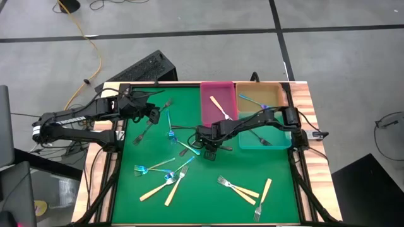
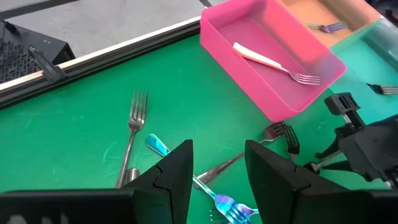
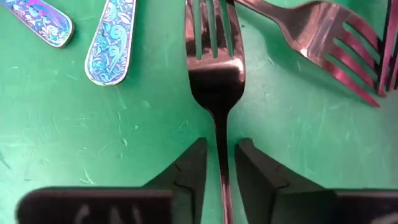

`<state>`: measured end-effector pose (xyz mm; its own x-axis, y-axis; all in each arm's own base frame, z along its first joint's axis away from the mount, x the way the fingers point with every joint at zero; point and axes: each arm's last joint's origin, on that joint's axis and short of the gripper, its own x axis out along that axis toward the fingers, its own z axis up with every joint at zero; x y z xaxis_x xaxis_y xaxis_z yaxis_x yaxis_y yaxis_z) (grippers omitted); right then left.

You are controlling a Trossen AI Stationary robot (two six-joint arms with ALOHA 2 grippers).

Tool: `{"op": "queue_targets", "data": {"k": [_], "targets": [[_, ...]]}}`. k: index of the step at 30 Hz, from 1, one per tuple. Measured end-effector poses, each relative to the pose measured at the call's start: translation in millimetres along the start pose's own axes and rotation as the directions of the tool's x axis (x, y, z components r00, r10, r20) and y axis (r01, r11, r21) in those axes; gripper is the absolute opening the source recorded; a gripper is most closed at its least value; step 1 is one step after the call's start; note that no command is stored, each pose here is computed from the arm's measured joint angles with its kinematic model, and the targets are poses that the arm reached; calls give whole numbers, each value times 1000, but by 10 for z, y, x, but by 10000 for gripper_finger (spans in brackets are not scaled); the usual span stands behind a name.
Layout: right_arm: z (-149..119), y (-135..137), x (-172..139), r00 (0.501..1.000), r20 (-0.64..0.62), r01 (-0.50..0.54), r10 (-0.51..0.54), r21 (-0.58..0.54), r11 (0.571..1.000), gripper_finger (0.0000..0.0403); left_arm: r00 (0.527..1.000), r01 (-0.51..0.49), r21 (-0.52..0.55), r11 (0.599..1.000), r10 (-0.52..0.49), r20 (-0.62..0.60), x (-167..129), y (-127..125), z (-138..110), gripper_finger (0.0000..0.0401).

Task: Sort silverware by color (type)
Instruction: Put the black fork into the blue bin

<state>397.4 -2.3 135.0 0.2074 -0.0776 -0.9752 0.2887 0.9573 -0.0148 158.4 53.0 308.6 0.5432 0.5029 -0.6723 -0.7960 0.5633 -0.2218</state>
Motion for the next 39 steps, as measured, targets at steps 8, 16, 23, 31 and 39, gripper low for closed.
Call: {"op": "queue_targets", "data": {"k": [8,16,23,31,39], "targets": [[-10,4,4,1000,-7,-1,1,53,999,39,1000,0,0,1000,0,0,0,0,0,129],[58,50,-71,1000,5,-12,12,52,999,26,1000,1,4,1000,-1,-1,0,0,-1,129],[209,62,-219,999,36,-24,22,59,998,26,1000,2,11,1000,-2,-2,0,0,-1,129],[240,68,-287,999,37,-18,15,63,998,27,1000,2,12,1000,-2,-2,0,0,-1,129],[193,176,-307,1000,24,-18,17,38,999,27,1000,1,38,999,-1,-1,0,0,-1,129]]}}
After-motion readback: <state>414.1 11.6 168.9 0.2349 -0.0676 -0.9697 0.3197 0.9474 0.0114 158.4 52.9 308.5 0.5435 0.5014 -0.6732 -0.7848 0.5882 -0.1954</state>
